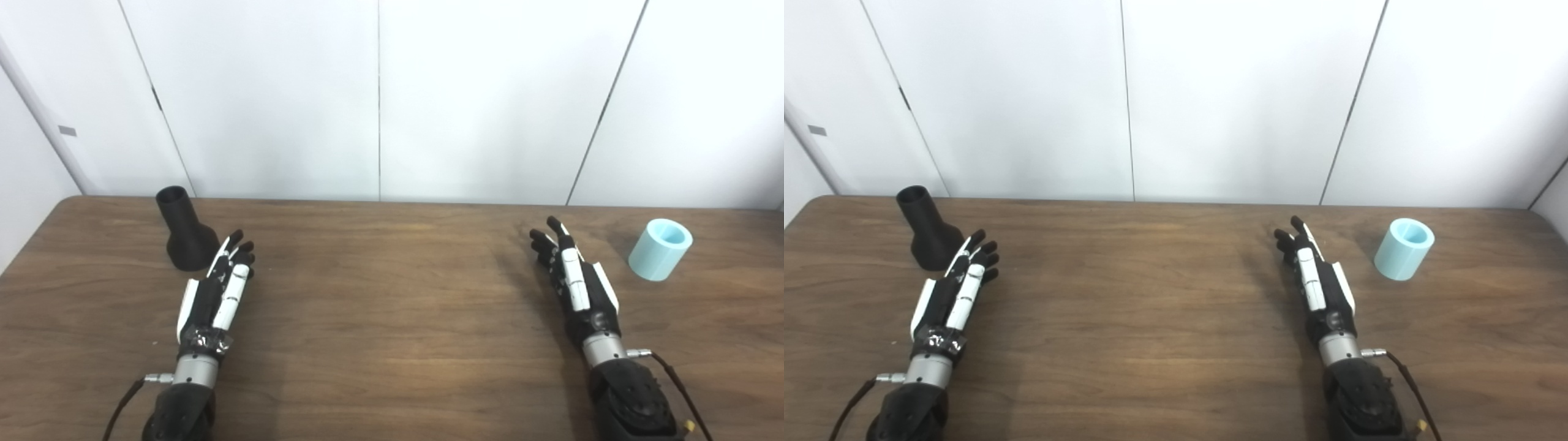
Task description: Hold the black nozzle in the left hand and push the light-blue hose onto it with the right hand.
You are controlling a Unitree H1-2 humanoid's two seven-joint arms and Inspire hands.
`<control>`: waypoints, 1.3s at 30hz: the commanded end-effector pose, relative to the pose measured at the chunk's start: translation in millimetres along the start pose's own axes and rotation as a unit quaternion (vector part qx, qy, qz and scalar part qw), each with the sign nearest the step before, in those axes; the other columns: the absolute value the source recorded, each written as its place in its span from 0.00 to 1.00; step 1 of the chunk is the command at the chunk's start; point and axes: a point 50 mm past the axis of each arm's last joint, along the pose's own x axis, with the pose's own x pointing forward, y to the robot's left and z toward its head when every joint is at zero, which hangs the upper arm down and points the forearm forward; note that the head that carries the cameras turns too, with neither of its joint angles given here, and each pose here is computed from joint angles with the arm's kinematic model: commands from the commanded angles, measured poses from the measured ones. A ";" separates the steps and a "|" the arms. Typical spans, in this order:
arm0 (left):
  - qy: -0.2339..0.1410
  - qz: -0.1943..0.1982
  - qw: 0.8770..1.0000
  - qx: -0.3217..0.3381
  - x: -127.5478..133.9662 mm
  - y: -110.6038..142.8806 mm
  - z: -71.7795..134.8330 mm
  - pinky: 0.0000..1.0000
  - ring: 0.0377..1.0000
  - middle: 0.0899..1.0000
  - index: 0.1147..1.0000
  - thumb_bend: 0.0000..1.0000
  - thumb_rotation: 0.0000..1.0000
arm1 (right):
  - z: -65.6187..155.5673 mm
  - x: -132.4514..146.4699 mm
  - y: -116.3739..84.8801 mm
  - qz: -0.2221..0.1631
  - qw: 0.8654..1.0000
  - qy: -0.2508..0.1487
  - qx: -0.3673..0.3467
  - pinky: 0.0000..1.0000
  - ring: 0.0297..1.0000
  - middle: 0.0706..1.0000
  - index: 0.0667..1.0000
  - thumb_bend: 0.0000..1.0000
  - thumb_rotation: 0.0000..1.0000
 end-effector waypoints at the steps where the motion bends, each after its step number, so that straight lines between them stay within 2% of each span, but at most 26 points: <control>1: 0.019 -0.011 1.000 0.003 -4.5 -3.9 -4.7 0.86 0.90 0.91 0.96 0.39 0.74 | 0.1 -0.3 2.0 0.013 1.000 0.013 -0.006 0.94 0.91 0.87 0.96 0.44 1.00; 13: 0.016 -0.011 1.000 0.010 -5.1 -3.4 -3.5 0.85 0.88 0.90 0.95 0.38 0.75 | 0.2 -0.9 1.0 0.013 1.000 0.011 0.000 0.91 0.90 0.87 0.95 0.44 1.00; 18: 0.014 -0.010 1.000 0.010 -6.0 -3.2 -3.3 0.84 0.89 0.90 0.96 0.43 0.79 | 0.3 -1.5 0.8 0.015 1.000 0.012 -0.005 0.93 0.91 0.87 0.96 0.45 1.00; 21: 0.015 -0.009 1.000 0.007 -5.7 -3.7 -3.7 0.85 0.89 0.90 0.96 0.39 0.74 | 0.3 -1.6 0.6 0.014 1.000 0.012 -0.007 0.92 0.90 0.87 0.96 0.45 1.00; 27: 0.020 -0.009 1.000 0.001 -5.9 -4.7 -2.7 0.87 0.90 0.90 0.96 0.36 0.74 | 0.1 -1.9 1.0 0.011 1.000 0.012 -0.007 0.94 0.90 0.87 0.95 0.44 1.00; 32: 0.020 -0.005 1.000 0.004 -6.9 -5.0 -3.2 0.85 0.89 0.90 0.95 0.37 0.75 | -1.6 -1.9 -0.9 0.009 1.000 0.010 -0.011 0.94 0.90 0.86 0.95 0.45 1.00; 39: 0.019 -0.001 1.000 -0.016 -8.2 -14.7 -4.3 0.90 0.90 0.90 0.95 0.34 0.66 | -4.4 -1.7 -8.7 0.002 1.000 0.013 -0.005 0.92 0.89 0.86 0.95 0.44 1.00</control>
